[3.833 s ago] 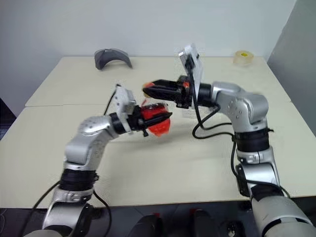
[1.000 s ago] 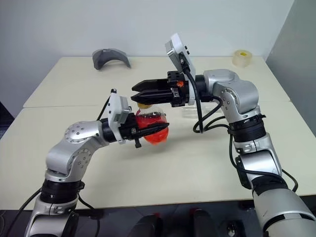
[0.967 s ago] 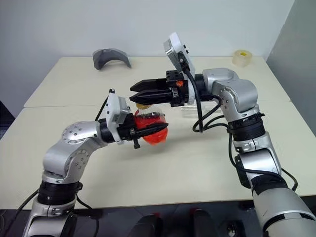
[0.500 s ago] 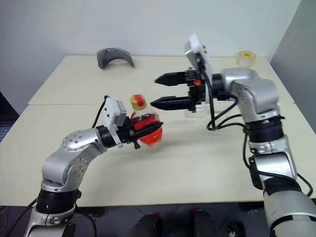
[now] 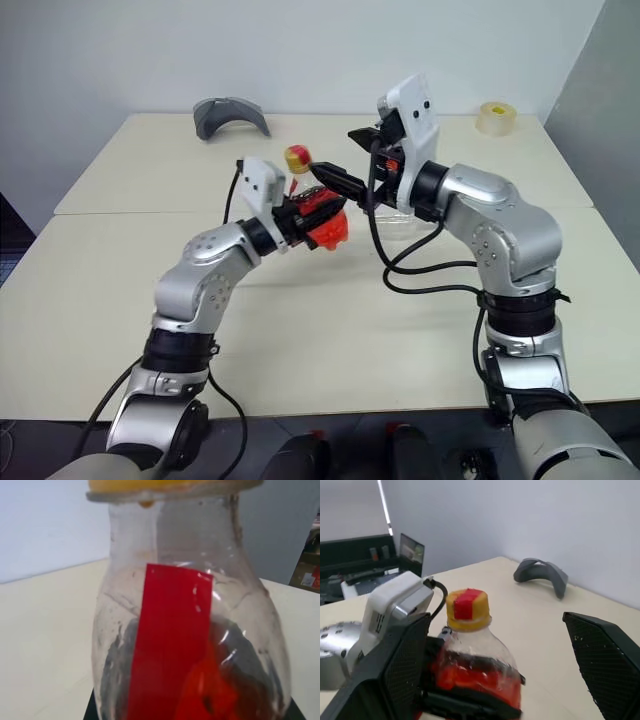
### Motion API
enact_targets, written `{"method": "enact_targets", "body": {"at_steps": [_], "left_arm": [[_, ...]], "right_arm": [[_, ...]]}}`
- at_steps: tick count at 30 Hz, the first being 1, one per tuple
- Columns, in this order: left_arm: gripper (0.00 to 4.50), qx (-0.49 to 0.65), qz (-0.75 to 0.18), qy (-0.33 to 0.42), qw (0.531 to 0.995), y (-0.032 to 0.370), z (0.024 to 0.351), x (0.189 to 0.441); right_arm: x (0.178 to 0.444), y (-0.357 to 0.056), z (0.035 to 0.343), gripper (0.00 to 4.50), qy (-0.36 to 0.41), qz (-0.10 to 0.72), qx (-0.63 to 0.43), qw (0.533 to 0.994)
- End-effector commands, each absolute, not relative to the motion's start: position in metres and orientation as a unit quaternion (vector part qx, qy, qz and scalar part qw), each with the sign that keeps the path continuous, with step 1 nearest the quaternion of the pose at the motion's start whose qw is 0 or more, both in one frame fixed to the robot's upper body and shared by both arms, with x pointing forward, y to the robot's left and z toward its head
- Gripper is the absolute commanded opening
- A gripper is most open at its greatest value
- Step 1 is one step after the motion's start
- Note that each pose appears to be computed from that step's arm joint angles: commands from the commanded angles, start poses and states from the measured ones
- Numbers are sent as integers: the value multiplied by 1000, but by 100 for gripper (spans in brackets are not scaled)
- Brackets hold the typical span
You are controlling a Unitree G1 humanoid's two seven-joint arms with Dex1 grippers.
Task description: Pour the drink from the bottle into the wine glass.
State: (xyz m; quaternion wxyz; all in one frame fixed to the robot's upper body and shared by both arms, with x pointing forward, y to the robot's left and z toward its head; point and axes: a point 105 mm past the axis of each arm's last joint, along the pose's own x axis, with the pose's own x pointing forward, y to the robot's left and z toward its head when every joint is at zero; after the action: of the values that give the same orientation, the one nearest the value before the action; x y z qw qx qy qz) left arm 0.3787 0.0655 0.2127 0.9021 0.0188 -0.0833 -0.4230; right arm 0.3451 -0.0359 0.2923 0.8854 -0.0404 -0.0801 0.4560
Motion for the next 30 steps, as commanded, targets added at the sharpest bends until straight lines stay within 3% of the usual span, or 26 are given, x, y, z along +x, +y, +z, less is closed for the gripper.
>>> {"method": "enact_targets", "body": {"at_steps": [1,11,18,30], "left_arm": [[127,36,-436,-130,890,61,235,380],[127,36,-449,-130,883,56,230,378],[127,31,-444,-131,886,57,231,381],[127,31,-443,-138,885,54,236,383]], "right_arm": [[349,-33,314,450,-122,433,-46,892],[355,-22,318,450,-131,431,-42,892],[347,-5,318,450,-130,473,-37,871],[382,-4,306,450,-127,417,-64,898]]}}
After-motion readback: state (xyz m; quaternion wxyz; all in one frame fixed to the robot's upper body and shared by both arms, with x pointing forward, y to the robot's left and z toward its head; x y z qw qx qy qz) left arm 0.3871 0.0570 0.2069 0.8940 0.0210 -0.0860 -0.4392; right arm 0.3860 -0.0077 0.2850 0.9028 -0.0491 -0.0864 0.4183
